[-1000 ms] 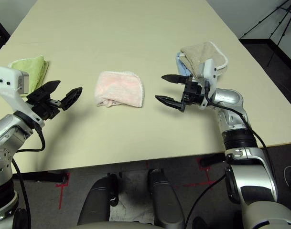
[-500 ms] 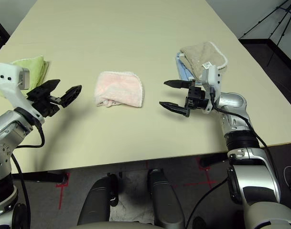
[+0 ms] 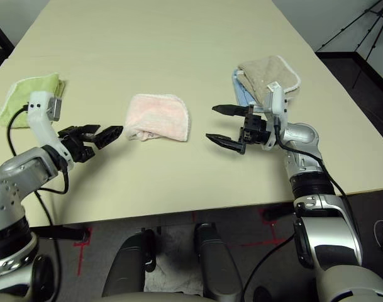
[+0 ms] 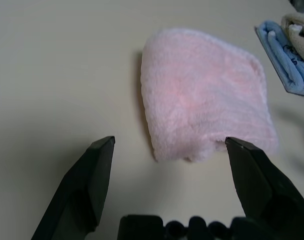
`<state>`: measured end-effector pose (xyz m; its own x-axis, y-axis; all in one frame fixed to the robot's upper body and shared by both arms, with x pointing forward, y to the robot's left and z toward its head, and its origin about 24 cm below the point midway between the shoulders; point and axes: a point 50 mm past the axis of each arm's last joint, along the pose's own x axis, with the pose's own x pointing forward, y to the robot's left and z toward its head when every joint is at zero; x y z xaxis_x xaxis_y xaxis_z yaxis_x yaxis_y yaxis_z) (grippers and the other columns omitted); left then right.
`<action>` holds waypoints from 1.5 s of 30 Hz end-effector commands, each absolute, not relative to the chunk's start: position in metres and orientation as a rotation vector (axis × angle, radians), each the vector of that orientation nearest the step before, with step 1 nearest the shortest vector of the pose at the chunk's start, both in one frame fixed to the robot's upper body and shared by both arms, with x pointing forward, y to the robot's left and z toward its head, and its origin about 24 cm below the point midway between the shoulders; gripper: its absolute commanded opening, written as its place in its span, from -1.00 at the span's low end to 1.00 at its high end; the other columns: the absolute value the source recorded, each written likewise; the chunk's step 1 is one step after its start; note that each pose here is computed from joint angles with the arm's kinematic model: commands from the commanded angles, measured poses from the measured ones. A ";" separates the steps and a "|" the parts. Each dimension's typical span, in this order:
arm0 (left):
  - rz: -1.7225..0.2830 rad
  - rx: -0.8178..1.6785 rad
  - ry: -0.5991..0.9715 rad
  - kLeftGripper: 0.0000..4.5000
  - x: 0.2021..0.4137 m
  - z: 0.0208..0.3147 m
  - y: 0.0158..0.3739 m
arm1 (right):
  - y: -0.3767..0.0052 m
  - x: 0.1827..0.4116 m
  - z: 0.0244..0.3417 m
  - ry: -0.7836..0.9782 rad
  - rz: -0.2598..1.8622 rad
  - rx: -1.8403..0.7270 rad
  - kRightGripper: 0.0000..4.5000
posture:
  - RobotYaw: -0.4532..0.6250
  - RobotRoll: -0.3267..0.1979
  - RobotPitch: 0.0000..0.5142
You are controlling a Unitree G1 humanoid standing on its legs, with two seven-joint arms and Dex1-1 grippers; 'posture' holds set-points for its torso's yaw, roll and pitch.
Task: Fold the towel and set it aside.
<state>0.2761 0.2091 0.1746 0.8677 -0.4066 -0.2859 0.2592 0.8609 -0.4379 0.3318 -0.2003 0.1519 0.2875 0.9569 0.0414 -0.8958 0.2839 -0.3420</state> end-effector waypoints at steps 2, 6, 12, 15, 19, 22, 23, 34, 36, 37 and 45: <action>-0.318 -0.536 0.484 0.99 0.287 0.168 0.213 | -0.209 0.328 0.152 -0.256 1.236 -0.283 1.00 | -0.29 0.25 -0.33; -0.300 -0.677 0.559 0.99 0.301 0.158 0.215 | -0.211 0.327 0.152 -0.254 1.228 -0.298 1.00 | -0.32 0.25 -0.31; -0.299 -0.724 0.631 0.99 0.309 0.152 0.216 | -0.214 0.326 0.154 -0.252 1.210 -0.309 1.00 | -0.36 0.25 -0.31; -0.315 -0.717 0.655 0.99 0.312 0.151 0.212 | -0.216 0.326 0.155 -0.253 1.200 -0.314 1.00 | -0.37 0.25 -0.30; -0.356 -0.708 0.664 0.99 0.316 0.154 0.203 | -0.215 0.326 0.155 -0.251 1.196 -0.315 1.00 | -0.37 0.25 -0.30; -0.383 -0.698 0.674 0.99 0.319 0.156 0.196 | -0.214 0.326 0.154 -0.250 1.196 -0.315 1.00 | -0.38 0.25 -0.28; -0.391 -0.694 0.678 0.99 0.320 0.157 0.193 | -0.214 0.326 0.154 -0.250 1.197 -0.315 1.00 | -0.38 0.25 -0.28; -0.431 -0.618 0.694 0.99 0.327 0.152 0.177 | -0.212 0.326 0.155 -0.243 1.200 -0.316 1.00 | -0.40 0.25 -0.24; -0.422 -0.590 0.665 0.82 0.329 0.153 0.178 | -0.212 0.326 0.155 -0.242 1.199 -0.317 1.00 | -0.40 0.25 -0.24; -0.425 -0.584 0.657 0.70 0.330 0.153 0.178 | -0.212 0.326 0.155 -0.242 1.198 -0.317 1.00 | -0.40 0.25 -0.24; -0.441 -0.566 0.631 -0.64 0.326 0.153 0.179 | -0.214 0.325 0.153 -0.233 1.193 -0.321 1.00 | -0.39 0.25 -0.23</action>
